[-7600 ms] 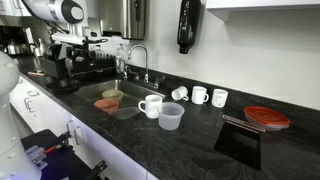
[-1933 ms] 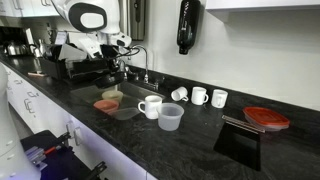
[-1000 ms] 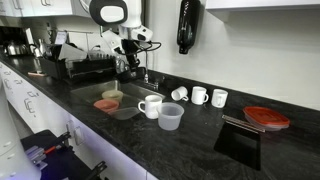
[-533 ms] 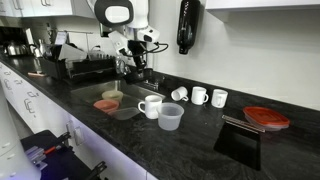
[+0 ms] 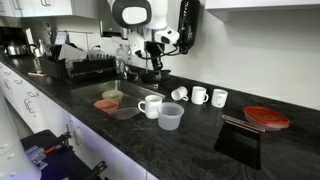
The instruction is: Move the black bowl from the left to the right side of the sink
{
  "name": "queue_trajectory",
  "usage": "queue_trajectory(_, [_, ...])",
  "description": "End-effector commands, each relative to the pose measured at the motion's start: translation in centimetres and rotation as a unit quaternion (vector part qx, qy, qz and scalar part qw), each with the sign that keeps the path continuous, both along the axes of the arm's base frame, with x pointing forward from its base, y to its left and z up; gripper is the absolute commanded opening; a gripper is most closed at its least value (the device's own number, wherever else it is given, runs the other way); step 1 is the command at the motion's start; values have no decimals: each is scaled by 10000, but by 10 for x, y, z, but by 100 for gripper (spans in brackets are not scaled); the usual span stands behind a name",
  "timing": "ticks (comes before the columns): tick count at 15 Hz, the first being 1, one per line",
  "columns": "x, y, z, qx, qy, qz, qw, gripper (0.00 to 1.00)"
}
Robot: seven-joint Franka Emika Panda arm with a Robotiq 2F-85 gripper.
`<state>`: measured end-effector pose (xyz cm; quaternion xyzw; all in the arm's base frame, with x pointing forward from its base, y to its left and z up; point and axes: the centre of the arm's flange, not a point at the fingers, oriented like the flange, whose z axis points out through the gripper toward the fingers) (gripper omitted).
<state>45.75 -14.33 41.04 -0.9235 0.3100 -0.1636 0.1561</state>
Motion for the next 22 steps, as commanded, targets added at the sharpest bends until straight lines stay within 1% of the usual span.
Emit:
queue_trajectory(1, [24,-27,-5,7,-88,-364,9993,2])
queue_trajectory(5, [34,-60,-16,114,-17,-781,9969,2])
queue_trajectory(8, [37,-78,-26,214,9,-1042,9943,2])
queue_trajectory(10, [39,-85,-31,274,3,-1190,9925,2])
queue_trajectory(14, [47,-90,-46,269,8,-1537,9878,2])
queue_trajectory(16, [47,-89,-59,230,60,-1793,9835,2])
queue_trajectory(22, [45,-91,-82,404,46,-2546,9662,2])
